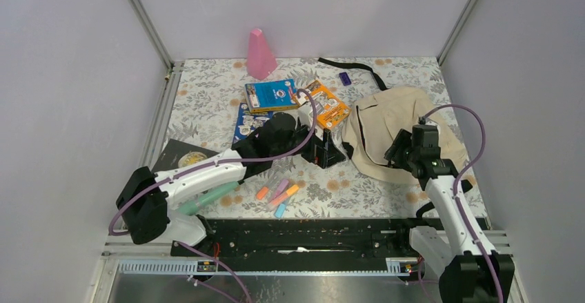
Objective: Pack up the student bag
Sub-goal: Adjust the student bag at the center of the board, then unzip the student bag at the center of the board.
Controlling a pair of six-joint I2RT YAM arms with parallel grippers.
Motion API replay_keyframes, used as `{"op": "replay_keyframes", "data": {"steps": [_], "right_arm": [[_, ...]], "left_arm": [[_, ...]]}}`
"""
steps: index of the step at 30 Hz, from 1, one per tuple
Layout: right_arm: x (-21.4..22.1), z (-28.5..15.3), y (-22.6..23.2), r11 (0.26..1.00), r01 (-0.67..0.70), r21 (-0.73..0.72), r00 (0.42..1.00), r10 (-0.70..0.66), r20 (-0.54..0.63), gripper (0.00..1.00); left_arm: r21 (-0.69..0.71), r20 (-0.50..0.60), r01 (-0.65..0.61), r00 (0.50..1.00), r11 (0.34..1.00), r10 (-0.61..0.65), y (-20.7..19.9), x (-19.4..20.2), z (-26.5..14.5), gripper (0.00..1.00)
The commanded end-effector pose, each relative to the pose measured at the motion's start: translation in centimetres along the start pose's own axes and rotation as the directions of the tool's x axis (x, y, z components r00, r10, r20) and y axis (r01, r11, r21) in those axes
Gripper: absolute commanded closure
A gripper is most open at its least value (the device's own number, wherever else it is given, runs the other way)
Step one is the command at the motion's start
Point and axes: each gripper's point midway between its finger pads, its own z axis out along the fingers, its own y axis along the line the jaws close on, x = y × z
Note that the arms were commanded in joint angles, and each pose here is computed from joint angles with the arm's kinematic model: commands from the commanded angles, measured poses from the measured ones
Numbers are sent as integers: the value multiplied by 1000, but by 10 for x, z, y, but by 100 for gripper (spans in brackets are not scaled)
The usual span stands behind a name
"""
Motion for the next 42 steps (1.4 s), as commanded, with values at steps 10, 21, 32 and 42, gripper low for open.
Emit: {"op": "replay_keyframes", "data": {"steps": [10, 21, 32, 42], "right_arm": [[5, 21, 28, 992, 35, -120, 992, -50, -120, 67], [2, 6, 30, 989, 51, -137, 998, -57, -39, 100], [-2, -11, 25, 973, -173, -152, 950, 205, 235, 100], [7, -10, 72, 972, 8, -234, 984, 34, 175, 100]], "left_arm": [[-33, 79, 10, 997, 999, -7, 1, -5, -19, 1], [-53, 83, 38, 996, 998, -34, 9, -2, -13, 1], [16, 105, 78, 991, 997, -80, 3, 0, 11, 1], [29, 99, 72, 992, 997, -75, 6, 8, 16, 1]]}}
